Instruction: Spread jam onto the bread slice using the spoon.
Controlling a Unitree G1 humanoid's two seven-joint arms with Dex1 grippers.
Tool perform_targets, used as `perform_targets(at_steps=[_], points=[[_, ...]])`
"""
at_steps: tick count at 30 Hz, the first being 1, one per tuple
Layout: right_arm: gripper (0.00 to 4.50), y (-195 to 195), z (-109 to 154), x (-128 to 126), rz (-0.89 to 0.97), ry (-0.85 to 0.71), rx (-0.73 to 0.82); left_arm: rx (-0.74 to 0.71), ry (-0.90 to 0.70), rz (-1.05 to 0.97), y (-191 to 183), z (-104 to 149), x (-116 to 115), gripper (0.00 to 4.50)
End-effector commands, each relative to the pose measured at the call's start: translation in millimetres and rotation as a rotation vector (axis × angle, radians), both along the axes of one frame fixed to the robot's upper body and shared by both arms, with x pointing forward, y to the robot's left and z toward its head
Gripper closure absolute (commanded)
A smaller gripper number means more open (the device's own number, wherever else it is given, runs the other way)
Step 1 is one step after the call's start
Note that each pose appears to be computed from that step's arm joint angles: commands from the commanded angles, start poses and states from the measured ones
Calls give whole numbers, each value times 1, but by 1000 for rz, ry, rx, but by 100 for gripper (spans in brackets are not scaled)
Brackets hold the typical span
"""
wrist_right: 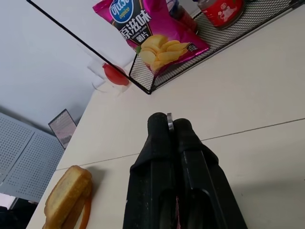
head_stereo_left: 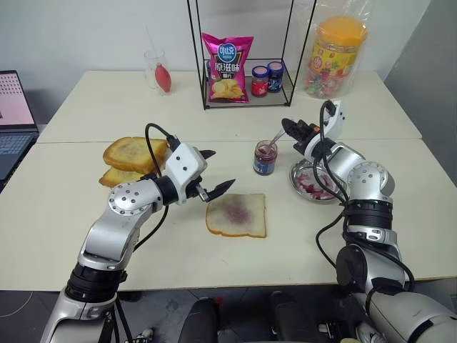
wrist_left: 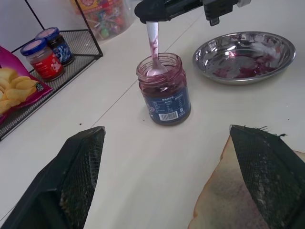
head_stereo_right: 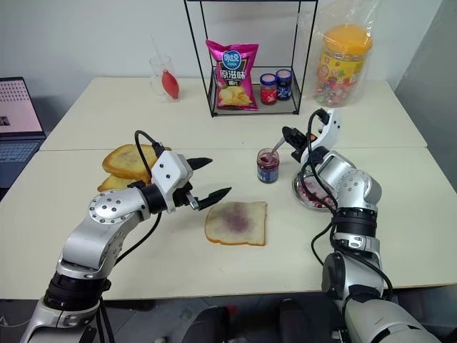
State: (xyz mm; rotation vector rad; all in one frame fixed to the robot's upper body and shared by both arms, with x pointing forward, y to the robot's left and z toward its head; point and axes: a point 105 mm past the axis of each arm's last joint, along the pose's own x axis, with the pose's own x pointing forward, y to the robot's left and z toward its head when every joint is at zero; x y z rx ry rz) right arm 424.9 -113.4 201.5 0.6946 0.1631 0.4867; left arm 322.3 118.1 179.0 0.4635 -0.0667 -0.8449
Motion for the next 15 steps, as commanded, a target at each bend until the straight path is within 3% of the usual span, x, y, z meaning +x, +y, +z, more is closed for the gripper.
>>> perform_targets(at_steps=[1,15], points=[[449,1,23,-1,10,-56,44,10,-50,-6,2,9,-2,13],[449,-6,27,-2,-5,-42,76,11,-53,-8,1,9,-1,13]])
